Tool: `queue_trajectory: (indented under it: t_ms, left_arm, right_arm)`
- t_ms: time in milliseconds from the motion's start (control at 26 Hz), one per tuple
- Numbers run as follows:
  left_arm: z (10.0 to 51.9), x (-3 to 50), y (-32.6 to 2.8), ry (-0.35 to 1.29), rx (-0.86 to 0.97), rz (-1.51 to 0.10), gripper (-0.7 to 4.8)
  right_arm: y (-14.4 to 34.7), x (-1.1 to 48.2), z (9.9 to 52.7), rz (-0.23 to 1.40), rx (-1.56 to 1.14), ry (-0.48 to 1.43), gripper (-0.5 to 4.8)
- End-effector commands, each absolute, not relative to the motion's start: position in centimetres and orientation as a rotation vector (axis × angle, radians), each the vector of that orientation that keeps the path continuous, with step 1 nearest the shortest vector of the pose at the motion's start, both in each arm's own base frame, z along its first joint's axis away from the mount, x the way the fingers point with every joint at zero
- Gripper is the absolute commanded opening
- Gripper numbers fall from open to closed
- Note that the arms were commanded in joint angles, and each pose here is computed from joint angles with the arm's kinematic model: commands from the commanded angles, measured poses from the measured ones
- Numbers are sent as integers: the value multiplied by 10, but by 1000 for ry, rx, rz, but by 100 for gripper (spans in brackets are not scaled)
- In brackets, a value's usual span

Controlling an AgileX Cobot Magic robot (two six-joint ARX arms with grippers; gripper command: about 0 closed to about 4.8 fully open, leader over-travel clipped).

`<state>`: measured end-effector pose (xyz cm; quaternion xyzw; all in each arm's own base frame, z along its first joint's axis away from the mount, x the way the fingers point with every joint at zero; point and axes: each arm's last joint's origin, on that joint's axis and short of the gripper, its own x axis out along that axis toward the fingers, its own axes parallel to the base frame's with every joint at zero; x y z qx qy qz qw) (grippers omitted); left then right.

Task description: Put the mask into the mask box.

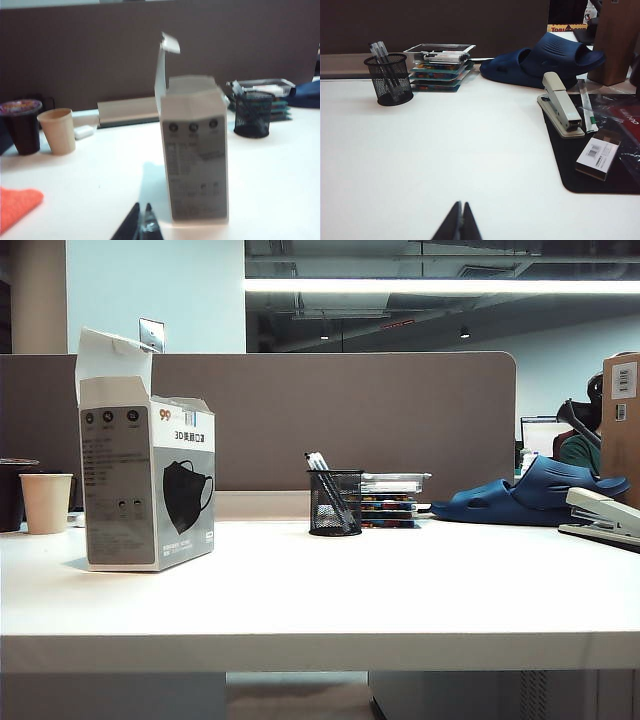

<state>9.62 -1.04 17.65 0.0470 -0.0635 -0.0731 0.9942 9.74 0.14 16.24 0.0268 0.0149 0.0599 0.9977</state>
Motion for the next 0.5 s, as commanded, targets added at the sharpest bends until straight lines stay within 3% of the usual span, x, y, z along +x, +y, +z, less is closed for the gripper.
queue_trajectory:
  t_ms: [38, 500]
  left_arm:
    - [177, 96, -10, -133, 92, -147, -5]
    - [177, 96, -10, -131, 92, -147, -5]
  right_arm:
    - [1, 97, 165, 118, 53, 11, -5]
    - [1, 97, 164, 120, 54, 20, -5]
